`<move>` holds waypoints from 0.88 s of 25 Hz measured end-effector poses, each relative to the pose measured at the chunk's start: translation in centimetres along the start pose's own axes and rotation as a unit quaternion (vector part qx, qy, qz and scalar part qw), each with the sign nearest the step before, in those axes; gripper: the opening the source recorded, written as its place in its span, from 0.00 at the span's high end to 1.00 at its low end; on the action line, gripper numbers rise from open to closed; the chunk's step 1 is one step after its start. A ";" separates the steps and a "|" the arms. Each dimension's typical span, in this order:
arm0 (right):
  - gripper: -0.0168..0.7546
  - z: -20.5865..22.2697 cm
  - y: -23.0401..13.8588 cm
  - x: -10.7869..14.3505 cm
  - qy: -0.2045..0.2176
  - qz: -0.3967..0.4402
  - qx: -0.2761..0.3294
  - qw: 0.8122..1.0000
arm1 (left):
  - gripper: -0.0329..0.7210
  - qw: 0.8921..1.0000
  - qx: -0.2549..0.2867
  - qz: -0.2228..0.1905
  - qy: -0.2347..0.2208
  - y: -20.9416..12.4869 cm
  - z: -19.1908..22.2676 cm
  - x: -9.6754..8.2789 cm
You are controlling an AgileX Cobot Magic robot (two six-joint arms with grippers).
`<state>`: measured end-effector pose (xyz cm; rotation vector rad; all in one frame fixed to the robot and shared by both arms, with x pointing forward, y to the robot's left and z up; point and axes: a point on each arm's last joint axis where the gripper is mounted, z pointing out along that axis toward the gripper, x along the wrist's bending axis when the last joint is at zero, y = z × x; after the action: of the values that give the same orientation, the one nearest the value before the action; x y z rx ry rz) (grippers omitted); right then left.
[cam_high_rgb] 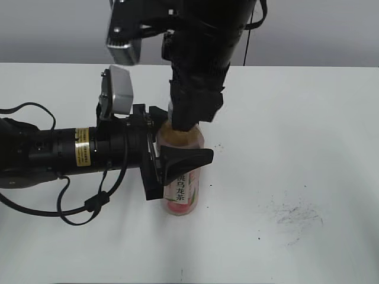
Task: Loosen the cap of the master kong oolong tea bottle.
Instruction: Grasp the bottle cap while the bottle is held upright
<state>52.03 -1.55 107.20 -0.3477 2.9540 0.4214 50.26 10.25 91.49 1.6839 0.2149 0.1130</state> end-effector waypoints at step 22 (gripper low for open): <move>0.51 -1.4 0.3 0.4 0.008 0.553 -0.022 0.833 | 0.36 1.000 0.000 0.001 -0.001 0.0 0.0 0.0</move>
<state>51.43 -1.71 108.55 1.4199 2.8147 0.5611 50.24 10.24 91.49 1.6840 0.2120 0.1124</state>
